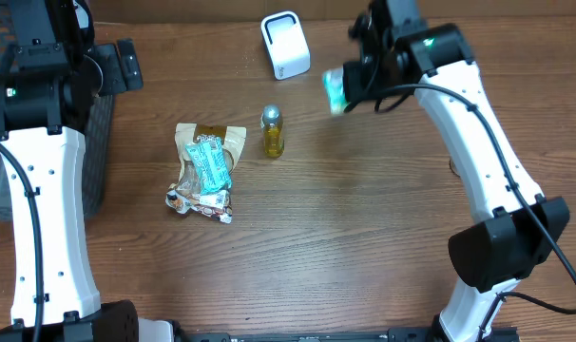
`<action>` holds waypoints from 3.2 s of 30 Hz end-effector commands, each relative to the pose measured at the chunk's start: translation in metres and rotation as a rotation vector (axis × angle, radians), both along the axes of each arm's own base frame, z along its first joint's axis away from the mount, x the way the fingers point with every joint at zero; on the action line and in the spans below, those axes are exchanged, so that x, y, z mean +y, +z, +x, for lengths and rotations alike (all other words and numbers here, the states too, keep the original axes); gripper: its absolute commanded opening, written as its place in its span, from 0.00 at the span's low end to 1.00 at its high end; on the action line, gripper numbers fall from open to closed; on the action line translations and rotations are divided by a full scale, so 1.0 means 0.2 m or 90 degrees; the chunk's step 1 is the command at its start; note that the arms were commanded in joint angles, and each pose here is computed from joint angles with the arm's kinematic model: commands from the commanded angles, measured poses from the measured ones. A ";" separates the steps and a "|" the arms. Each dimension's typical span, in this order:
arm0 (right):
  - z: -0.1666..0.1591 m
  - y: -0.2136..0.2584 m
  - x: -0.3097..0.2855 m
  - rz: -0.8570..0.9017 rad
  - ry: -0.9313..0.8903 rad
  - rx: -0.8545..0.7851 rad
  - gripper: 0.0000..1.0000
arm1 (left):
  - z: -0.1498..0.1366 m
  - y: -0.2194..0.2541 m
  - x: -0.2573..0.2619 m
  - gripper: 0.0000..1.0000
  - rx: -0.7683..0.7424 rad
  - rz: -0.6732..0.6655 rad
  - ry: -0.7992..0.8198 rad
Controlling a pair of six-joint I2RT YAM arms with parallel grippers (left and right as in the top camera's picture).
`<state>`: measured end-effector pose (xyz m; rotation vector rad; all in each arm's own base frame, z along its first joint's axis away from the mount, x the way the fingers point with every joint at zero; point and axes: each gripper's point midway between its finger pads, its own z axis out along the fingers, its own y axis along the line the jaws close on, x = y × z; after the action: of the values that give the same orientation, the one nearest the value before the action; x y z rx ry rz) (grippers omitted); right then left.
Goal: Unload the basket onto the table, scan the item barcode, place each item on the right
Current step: 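Carry the tissue pack to the white scanner and hold it there, then move the pack right and set it down beside the jar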
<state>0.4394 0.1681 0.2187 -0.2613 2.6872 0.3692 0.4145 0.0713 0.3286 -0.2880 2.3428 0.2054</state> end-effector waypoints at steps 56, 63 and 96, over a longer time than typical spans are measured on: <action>0.94 -0.42 0.47 -0.503 0.159 -0.512 0.04 | 0.00 -0.01 0.00 0.99 0.004 0.006 -0.007; 0.87 -0.09 0.44 -0.477 0.101 -0.538 0.04 | 0.00 -0.01 0.00 1.00 0.004 0.005 -0.008; -0.33 -0.92 -0.91 -0.298 -0.332 0.321 0.04 | 0.00 -0.01 0.00 1.00 0.004 0.005 -0.008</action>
<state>0.3790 -0.0028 0.0402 0.4120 3.1459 -0.3841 0.4145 0.0713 0.3286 -0.2885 2.3427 0.2052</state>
